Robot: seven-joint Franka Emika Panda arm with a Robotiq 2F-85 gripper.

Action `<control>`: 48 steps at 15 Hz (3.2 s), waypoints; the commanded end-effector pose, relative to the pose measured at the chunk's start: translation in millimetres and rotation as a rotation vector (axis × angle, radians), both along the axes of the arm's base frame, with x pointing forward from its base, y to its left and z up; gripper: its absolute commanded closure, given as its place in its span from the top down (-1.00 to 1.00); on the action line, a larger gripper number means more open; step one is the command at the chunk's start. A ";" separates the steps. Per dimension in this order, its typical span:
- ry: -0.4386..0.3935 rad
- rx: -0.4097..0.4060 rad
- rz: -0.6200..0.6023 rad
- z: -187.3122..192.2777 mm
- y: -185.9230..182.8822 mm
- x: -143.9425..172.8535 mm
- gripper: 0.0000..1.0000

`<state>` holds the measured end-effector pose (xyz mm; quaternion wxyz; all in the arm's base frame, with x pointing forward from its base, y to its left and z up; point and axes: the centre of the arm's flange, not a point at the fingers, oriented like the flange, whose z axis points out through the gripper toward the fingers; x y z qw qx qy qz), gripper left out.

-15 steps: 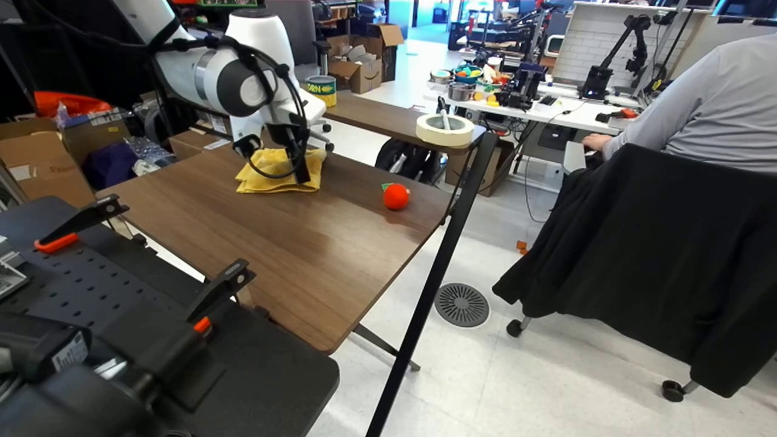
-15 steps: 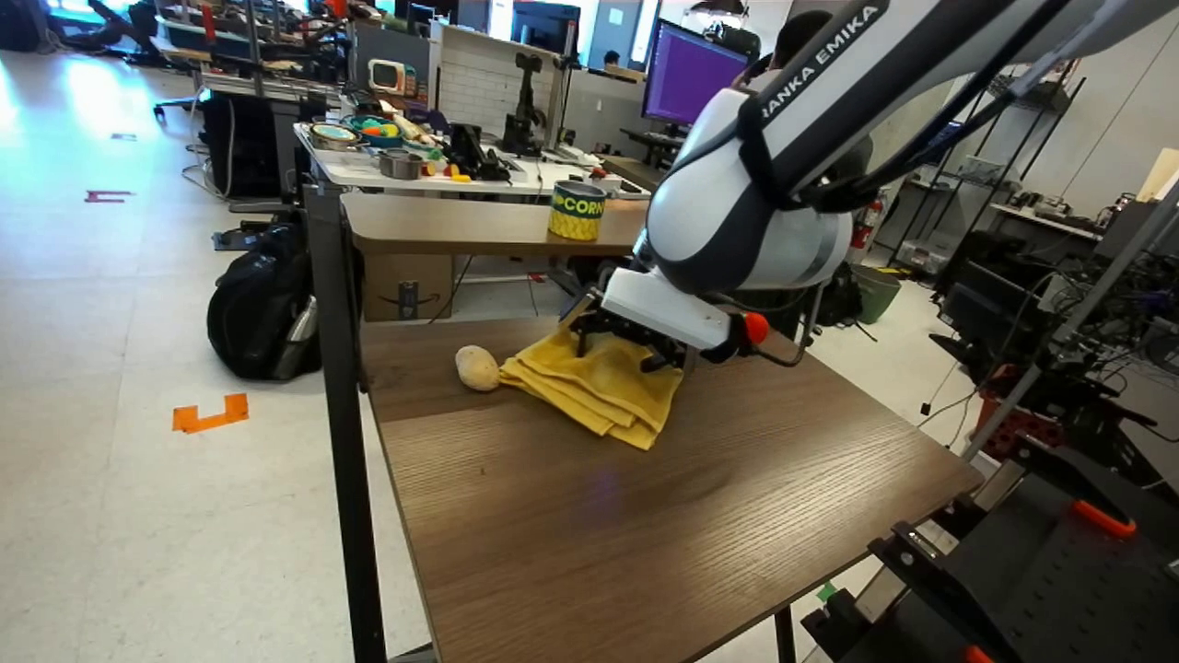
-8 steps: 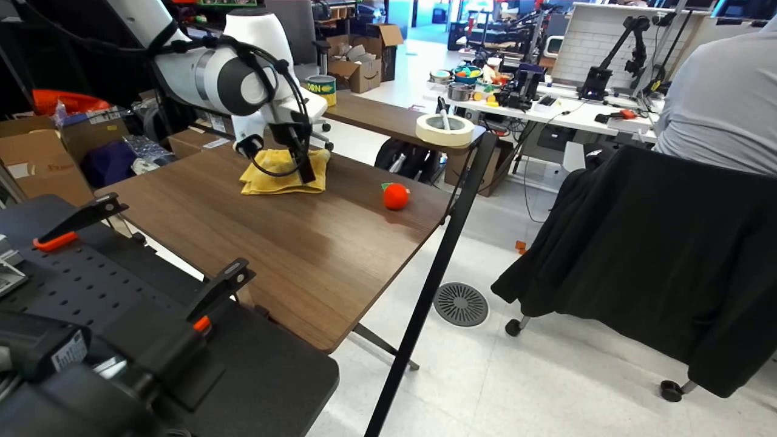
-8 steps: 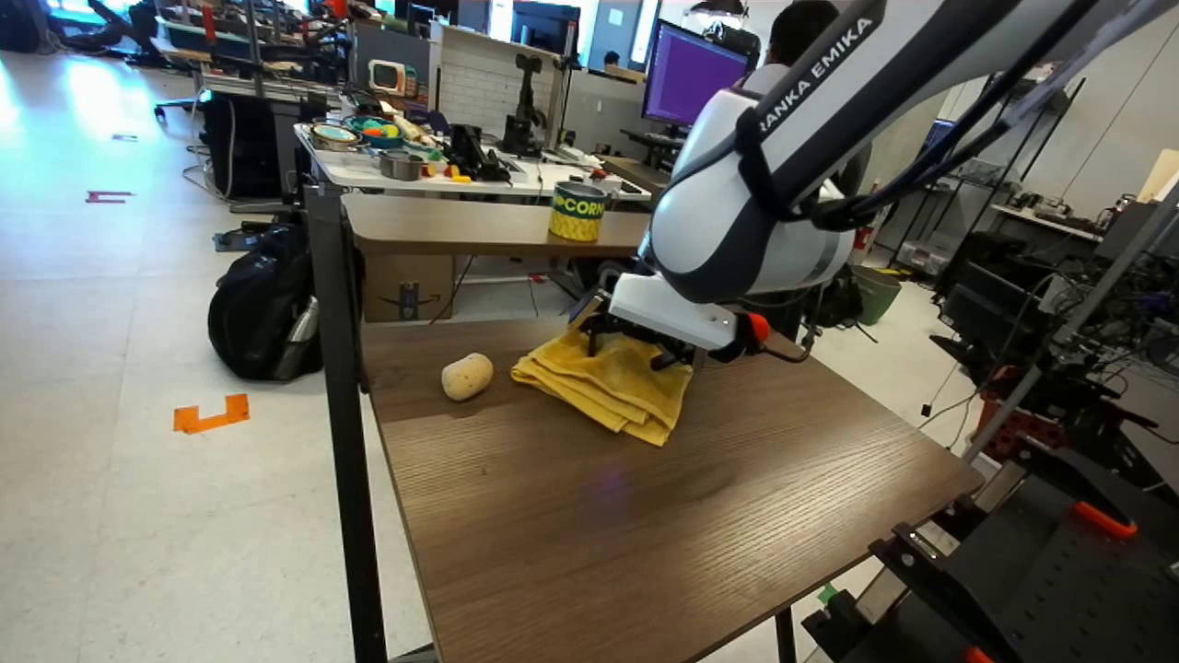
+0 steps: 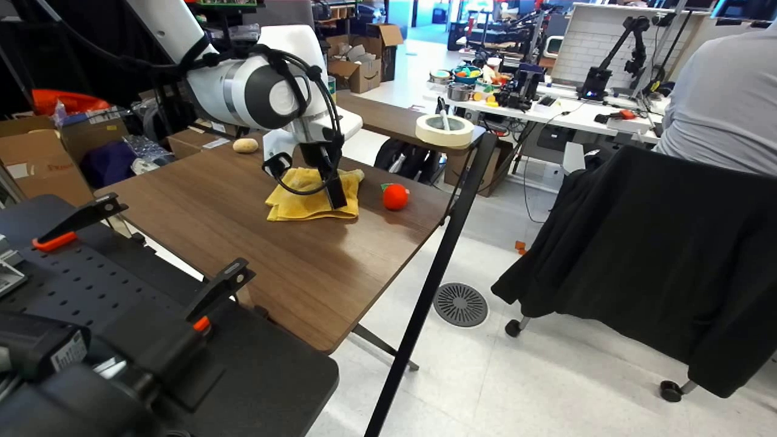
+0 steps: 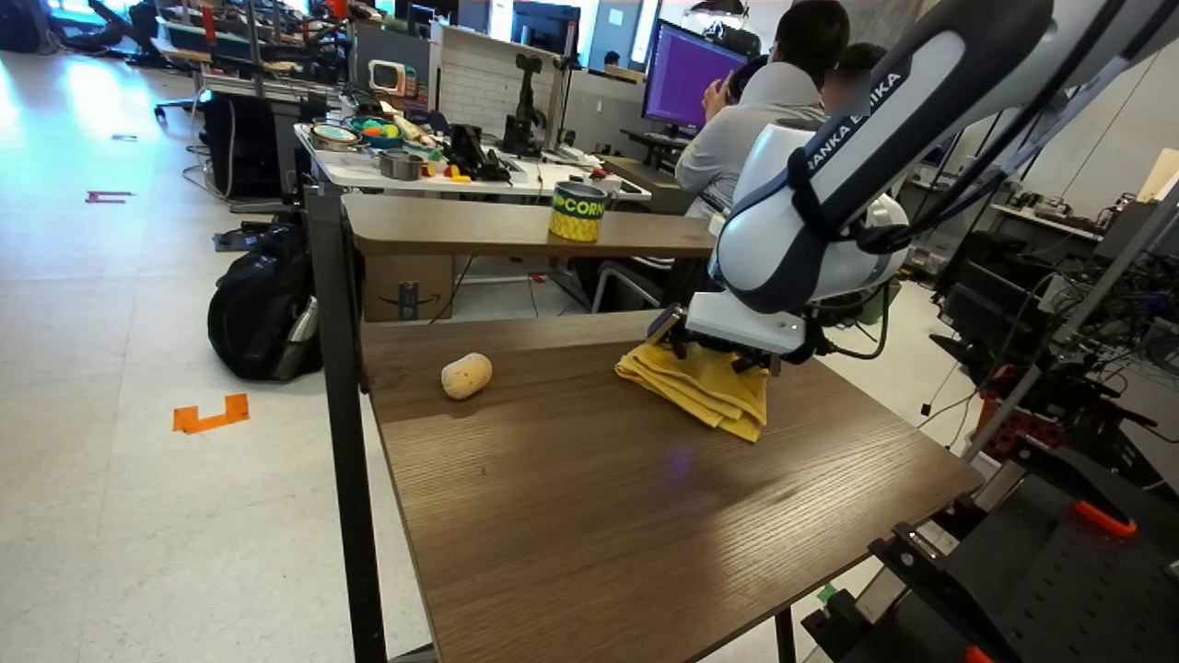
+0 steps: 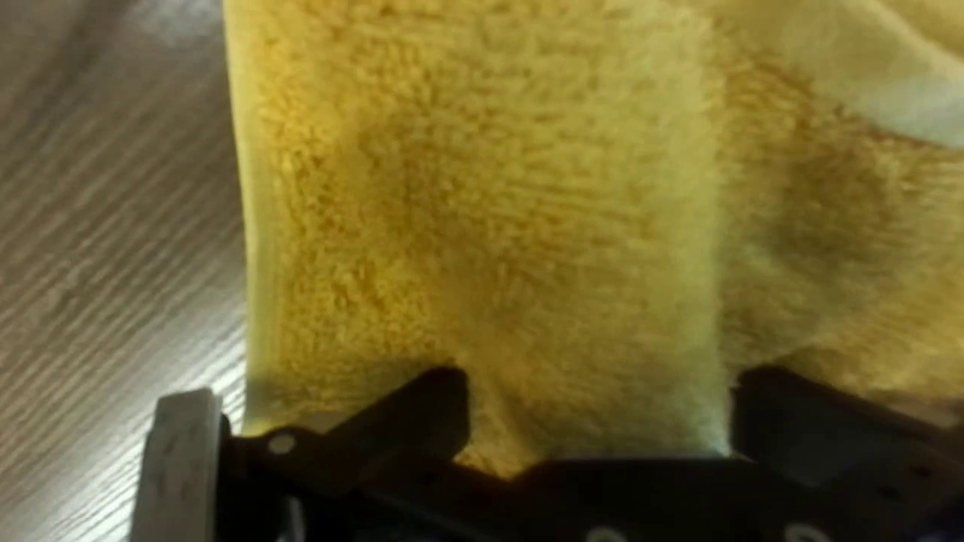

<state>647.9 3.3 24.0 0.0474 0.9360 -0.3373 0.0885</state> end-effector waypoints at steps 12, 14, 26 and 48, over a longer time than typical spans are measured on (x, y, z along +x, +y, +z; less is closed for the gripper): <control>0.211 -0.022 0.223 -12.9 46.0 -52.2 1.00; 0.209 -0.013 0.305 -20.8 71.8 -62.1 1.00; 0.249 0.064 0.701 -33.7 259.4 -132.1 1.00; 0.233 -0.056 -0.139 -30.7 -116.9 -56.5 1.00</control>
